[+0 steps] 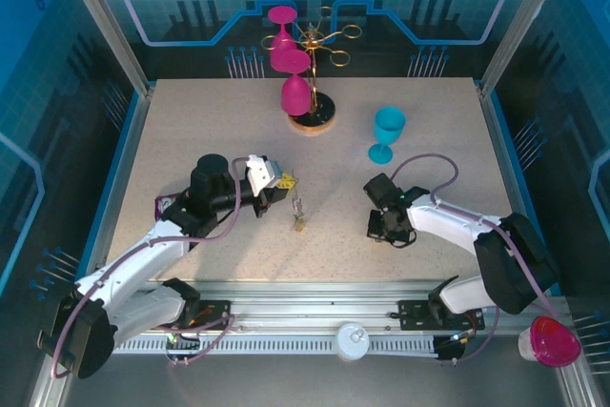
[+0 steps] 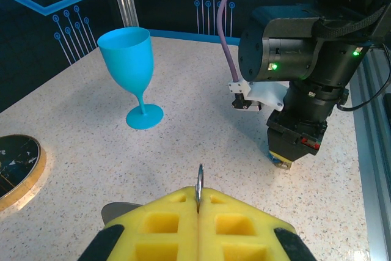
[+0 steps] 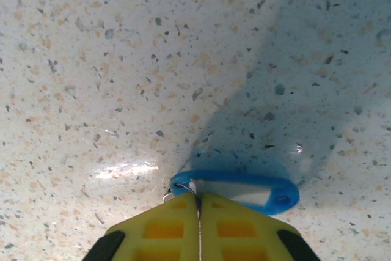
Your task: Put the keys on the keyring
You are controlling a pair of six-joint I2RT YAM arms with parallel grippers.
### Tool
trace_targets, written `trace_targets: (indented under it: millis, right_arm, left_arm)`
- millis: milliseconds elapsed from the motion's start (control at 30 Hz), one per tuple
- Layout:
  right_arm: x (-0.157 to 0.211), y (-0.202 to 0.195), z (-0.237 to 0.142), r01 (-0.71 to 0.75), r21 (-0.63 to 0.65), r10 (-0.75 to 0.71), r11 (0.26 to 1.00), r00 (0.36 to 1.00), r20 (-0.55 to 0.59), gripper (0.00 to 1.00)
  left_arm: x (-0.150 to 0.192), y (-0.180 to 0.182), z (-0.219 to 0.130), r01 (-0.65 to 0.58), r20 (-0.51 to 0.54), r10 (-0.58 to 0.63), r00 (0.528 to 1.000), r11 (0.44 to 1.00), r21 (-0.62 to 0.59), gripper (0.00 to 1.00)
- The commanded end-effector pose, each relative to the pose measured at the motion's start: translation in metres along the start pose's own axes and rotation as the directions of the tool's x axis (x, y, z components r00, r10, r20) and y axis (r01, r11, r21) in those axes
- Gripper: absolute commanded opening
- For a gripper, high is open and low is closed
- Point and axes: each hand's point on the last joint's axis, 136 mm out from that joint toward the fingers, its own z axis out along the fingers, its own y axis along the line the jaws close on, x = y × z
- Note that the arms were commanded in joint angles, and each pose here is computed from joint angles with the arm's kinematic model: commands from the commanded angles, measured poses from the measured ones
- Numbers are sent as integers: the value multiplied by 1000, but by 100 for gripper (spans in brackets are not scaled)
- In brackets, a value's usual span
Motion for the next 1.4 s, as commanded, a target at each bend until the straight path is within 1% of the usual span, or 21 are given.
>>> trace_targets:
  millis: [0, 167, 433, 600, 733, 800, 933, 1167, 1267, 1367]
  right_arm:
    - [-4, 0, -4, 11, 17, -11, 1000, 1000, 0, 1]
    - [-7, 7, -11, 51, 2, -51, 999, 999, 15, 0]
    - [-6, 16, -5, 88, 6, -88, 996, 996, -3, 0]
    - [-6, 14, -2, 94, 31, -93, 995, 996, -10, 7]
    - [-7, 14, -2, 96, 34, -96, 995, 995, -8, 9]
    - [-6, 14, -1, 97, 39, -97, 995, 995, -14, 13]
    - [-5, 15, 1, 97, 36, -96, 995, 995, -17, 14]
    - [-7, 15, 0, 97, 37, -96, 995, 995, -12, 7]
    - [-7, 15, -1, 97, 40, -97, 994, 995, -11, 1]
    - [-10, 16, -9, 103, 30, -104, 994, 994, 18, 0]
  left_arm:
    - [-13, -3, -2, -53, 45, 53, 998, 999, 2, 0]
    - [-13, -4, -2, -57, 46, 56, 997, 998, 3, 0]
    - [-13, -4, -3, -62, 48, 62, 997, 998, 2, 0]
    - [-13, -5, -3, -66, 46, 66, 997, 998, 1, 0]
    - [-13, -6, -3, -68, 47, 68, 997, 998, 6, 0]
    - [-13, -6, -3, -68, 47, 68, 997, 998, 6, 0]
    - [-13, -6, -3, -70, 47, 69, 996, 998, 7, 0]
    - [-13, -7, -3, -70, 46, 69, 997, 998, 11, 0]
    - [-13, -7, -3, -72, 46, 71, 996, 997, 12, 0]
    - [-13, -7, -3, -74, 46, 74, 996, 997, 12, 0]
